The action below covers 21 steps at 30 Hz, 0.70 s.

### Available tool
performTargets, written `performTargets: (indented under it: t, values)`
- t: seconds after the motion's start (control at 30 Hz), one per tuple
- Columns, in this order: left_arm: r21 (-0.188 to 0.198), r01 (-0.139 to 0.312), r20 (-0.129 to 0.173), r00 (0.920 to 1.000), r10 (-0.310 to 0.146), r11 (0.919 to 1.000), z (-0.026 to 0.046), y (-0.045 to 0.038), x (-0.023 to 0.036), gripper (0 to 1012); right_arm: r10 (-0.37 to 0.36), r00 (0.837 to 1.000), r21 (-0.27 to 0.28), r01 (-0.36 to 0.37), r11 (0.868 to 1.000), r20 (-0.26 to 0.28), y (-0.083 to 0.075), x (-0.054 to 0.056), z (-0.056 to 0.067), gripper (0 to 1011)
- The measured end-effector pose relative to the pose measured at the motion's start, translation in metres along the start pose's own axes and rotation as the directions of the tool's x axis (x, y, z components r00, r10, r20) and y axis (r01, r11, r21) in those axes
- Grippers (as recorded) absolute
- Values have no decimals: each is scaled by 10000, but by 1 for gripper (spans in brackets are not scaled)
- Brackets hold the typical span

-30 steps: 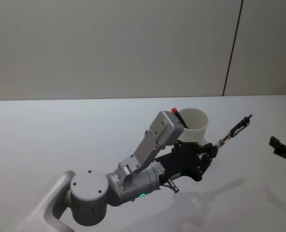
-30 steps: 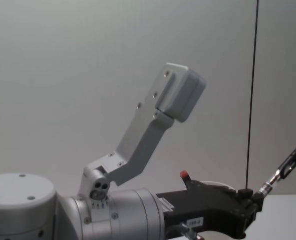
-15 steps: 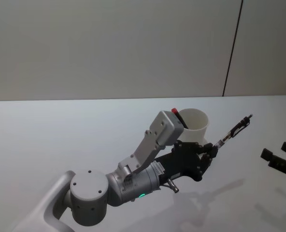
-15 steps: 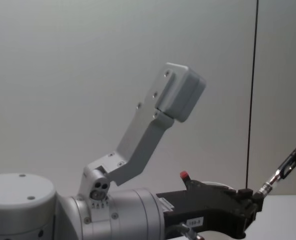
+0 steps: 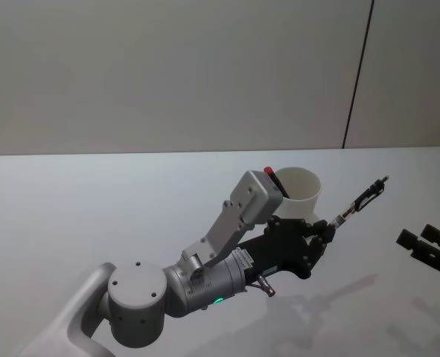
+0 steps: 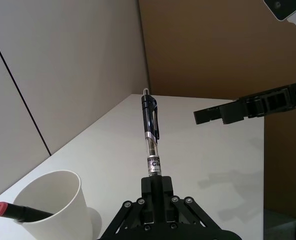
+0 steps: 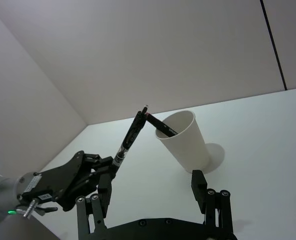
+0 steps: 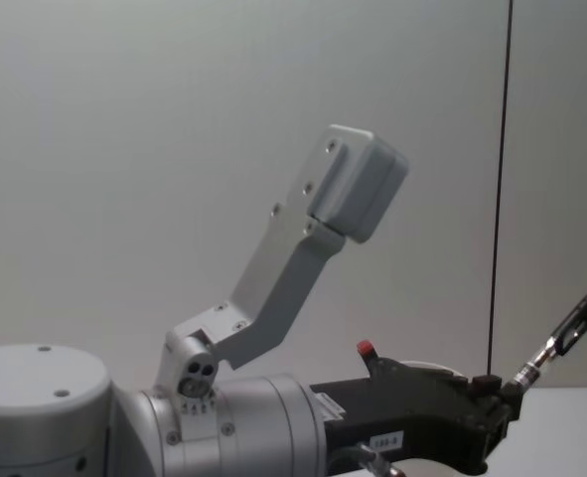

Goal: Place the pen into the pen holder.

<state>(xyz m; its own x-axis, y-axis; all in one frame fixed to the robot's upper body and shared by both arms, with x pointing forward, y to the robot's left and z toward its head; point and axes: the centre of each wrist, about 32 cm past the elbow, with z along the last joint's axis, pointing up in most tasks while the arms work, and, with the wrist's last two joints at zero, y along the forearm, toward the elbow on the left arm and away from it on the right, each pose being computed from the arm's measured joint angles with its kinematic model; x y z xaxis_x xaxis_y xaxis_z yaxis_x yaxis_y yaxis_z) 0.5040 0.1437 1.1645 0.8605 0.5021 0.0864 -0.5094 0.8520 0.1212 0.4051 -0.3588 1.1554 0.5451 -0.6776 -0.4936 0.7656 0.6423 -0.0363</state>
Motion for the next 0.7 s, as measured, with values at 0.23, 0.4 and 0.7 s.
performTargets:
  t: [0.23, 0.4, 0.7]
  values:
    - [0, -1, 0, 10000, 1, 10000, 0, 0, 0, 127, 213, 9982, 284, -197, 9994, -569, 18, -22, -49, 1001]
    - [0, -1, 0, 10000, 1, 10000, 0, 0, 0, 127, 302, 9953, 501, -257, 9984, -922, 40, -37, -81, 1001]
    - [0, 0, 0, 10000, 0, 10000, 0, 0, 0, 127, 233, 9858, 912, -82, 9958, -1660, 124, -86, -139, 1001]
